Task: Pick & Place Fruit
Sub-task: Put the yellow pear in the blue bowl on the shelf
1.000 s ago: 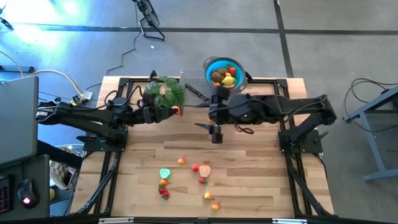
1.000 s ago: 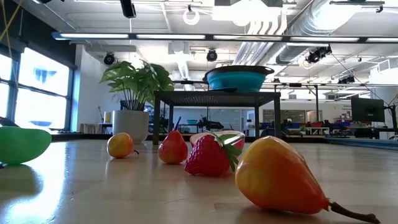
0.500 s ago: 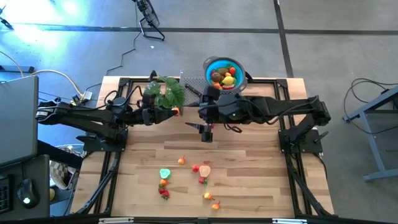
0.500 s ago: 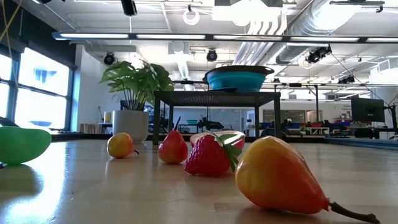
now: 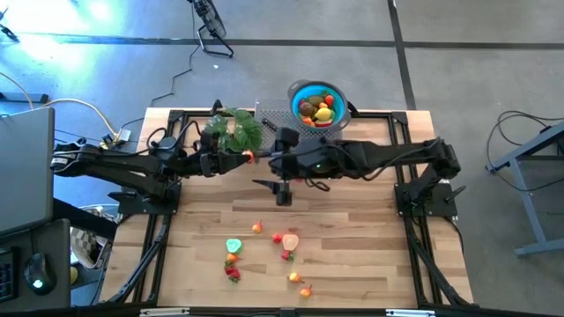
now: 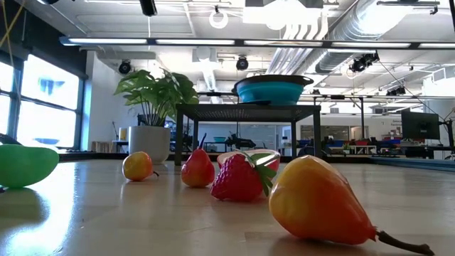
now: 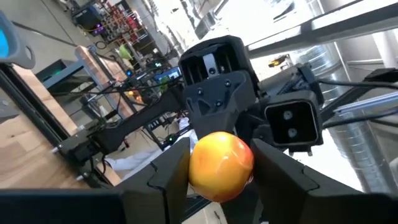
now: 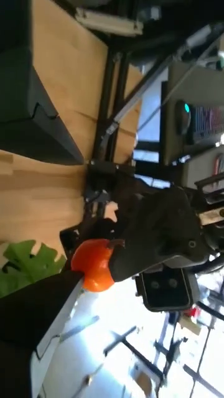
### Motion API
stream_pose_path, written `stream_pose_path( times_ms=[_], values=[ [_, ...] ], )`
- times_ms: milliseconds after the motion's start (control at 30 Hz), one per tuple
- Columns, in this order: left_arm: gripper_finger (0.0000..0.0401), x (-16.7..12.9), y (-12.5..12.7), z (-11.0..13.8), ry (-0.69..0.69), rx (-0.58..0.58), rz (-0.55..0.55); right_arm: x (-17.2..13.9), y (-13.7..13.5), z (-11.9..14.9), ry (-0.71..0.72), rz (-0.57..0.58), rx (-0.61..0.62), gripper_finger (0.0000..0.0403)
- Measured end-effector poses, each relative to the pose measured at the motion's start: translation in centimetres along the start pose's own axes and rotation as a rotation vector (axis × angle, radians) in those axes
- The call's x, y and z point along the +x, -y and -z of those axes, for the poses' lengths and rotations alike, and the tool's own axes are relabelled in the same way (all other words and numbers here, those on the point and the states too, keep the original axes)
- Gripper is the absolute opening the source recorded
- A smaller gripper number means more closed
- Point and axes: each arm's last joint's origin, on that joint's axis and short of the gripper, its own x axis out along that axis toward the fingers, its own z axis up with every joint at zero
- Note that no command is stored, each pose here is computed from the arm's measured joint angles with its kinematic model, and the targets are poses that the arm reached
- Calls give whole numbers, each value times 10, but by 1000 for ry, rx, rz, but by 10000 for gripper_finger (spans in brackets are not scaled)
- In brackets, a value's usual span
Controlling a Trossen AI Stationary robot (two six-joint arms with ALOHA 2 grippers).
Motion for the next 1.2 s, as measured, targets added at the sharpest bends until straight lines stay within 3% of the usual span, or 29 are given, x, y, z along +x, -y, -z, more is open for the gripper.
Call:
stream_pose_path(
  times_ms=[333,667,833,1200],
  values=[
    [155,0,-1,1,-10,1,-9,5,10,-4,53,107,-14,286],
    [155,0,0,0,-4,0,-1,18,14,2,62,11,-11,286],
    [155,0,-1,1,-6,0,-5,29,11,8,56,21,-36,285],
    [155,0,-1,1,-6,0,-4,31,12,4,104,42,-51,223]
  ],
)
